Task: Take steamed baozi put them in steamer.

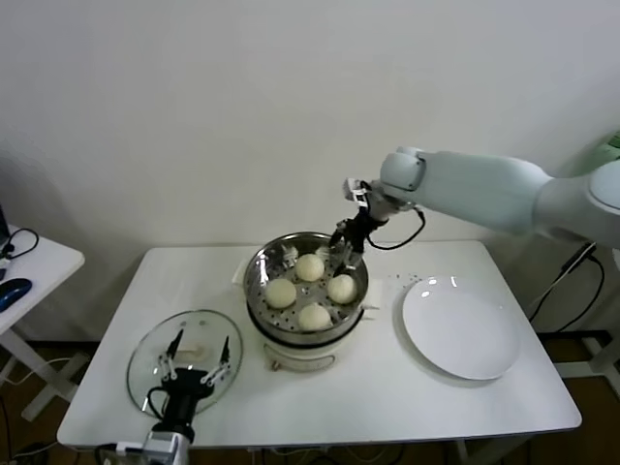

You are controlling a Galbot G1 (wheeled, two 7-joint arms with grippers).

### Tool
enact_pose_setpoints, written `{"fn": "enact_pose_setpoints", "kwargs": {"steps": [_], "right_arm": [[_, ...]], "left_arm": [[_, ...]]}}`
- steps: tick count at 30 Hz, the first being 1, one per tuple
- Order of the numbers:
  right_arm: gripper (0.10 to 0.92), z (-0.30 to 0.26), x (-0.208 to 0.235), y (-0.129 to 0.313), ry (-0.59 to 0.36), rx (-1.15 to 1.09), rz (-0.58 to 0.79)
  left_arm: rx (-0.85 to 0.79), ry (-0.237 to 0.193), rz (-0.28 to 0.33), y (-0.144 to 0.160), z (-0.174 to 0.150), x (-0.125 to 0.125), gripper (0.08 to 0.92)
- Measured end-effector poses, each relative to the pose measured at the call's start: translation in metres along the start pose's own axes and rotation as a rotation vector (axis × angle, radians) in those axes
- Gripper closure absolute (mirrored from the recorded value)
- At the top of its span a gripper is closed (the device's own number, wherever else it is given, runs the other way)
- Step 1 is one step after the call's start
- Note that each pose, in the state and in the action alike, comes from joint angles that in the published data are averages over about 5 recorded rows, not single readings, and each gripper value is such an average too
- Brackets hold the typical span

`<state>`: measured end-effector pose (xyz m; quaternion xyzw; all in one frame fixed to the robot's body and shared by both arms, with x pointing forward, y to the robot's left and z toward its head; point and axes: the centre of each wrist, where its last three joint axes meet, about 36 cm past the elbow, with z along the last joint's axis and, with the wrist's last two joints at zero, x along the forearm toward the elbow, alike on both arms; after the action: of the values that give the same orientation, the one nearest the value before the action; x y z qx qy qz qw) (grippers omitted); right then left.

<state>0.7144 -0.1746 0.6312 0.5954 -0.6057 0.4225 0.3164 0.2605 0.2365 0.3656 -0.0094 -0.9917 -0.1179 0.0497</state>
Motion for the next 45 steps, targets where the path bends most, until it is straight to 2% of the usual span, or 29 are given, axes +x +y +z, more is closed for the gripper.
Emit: {"fn": "enact_pose_setpoints", "kwargs": {"steps": [6, 11, 16, 30, 37, 45], "right_arm": [[0.2, 0.02, 0.006, 0.026, -0.102, 0.026, 0.196], [0.2, 0.043, 0.007, 0.053, -0.216, 0.003, 0.355], [0.2, 0.071, -0.001, 0.088, -0.346, -0.063, 0.505], [0.2, 0.129, -0.034, 0.184, -0.692, -0.309, 0.87], [0.2, 0.159, -0.053, 0.239, -0.808, -0.453, 1.012], [0.2, 0.183, -0.095, 0.311, -0.871, -0.622, 1.103]], "left_arm": [[0.004, -0.008, -0.022, 0.007, 0.001, 0.001, 0.177], [0.013, -0.033, -0.04, 0.01, -0.002, 0.002, 0.177], [0.021, -0.048, -0.045, 0.012, -0.006, 0.002, 0.177], [0.036, -0.055, -0.062, 0.022, -0.011, 0.005, 0.177], [0.047, -0.046, -0.062, 0.029, -0.01, 0.003, 0.177], [0.043, -0.034, -0.068, 0.043, -0.009, 0.004, 0.177]]}}
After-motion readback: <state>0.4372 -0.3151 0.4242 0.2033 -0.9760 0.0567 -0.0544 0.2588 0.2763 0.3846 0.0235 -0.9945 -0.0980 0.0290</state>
